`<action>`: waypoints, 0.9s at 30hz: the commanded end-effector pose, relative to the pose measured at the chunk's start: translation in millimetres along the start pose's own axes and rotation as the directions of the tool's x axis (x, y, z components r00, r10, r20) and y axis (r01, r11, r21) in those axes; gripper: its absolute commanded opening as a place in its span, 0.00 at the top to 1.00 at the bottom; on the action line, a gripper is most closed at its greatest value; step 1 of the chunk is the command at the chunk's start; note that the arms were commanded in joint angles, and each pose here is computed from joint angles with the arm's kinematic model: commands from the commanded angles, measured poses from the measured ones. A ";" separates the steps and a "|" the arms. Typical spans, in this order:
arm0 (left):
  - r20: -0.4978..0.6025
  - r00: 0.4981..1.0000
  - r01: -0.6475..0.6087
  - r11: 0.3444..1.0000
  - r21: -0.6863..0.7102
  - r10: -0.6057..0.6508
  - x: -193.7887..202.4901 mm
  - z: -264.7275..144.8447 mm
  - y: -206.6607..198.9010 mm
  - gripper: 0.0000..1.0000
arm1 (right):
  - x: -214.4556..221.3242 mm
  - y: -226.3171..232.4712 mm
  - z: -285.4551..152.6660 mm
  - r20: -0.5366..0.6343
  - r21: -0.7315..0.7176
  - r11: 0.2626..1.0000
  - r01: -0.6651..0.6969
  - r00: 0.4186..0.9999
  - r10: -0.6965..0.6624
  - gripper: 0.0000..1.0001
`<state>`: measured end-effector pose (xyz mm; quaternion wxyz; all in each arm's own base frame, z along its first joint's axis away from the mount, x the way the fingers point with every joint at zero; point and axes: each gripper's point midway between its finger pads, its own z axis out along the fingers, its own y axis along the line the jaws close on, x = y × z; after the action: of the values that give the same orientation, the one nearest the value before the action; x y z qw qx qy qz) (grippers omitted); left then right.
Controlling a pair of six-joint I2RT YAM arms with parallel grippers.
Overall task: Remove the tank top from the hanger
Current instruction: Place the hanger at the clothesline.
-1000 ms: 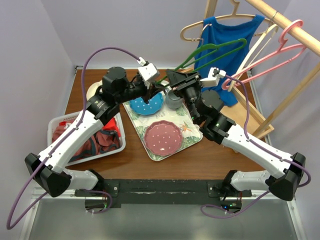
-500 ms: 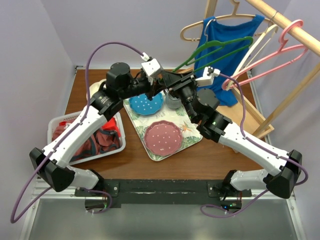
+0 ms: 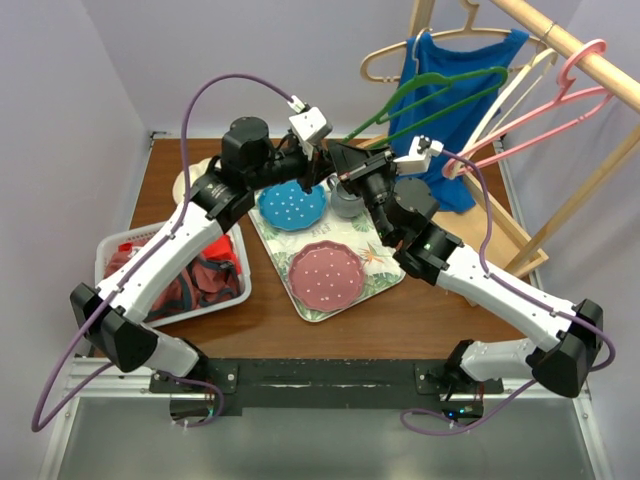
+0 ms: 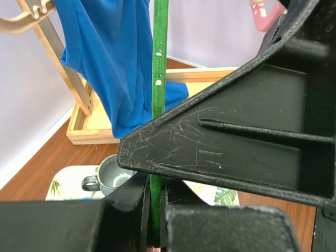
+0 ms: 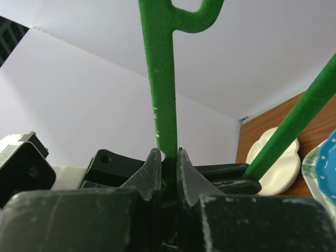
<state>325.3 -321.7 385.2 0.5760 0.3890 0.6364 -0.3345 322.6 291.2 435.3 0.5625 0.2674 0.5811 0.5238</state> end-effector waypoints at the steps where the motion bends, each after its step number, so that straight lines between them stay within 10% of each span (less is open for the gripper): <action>1: 0.123 0.992 -0.031 0.999 -0.045 0.036 -43.1 0.1 8.1 0.98 | -22.7 24.0 -4.7 0.077 -0.052 0.997 -0.058 0.995 0.062 1.00; 9: 0.174 0.982 -0.039 0.984 -0.174 0.069 -55.5 -22.6 21.6 0.51 | -64.8 45.7 9.7 0.207 -0.047 0.996 -0.079 0.974 0.087 1.00; 27: 0.091 0.993 -0.018 0.851 -0.525 0.077 -32.8 -94.3 61.0 0.11 | -94.6 57.7 48.6 0.195 -0.092 0.976 -0.195 0.958 0.210 1.00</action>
<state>333.5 -239.7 427.4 0.6858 0.2511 0.6532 -0.1997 375.4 258.1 491.1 0.5737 0.3386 0.5197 0.5349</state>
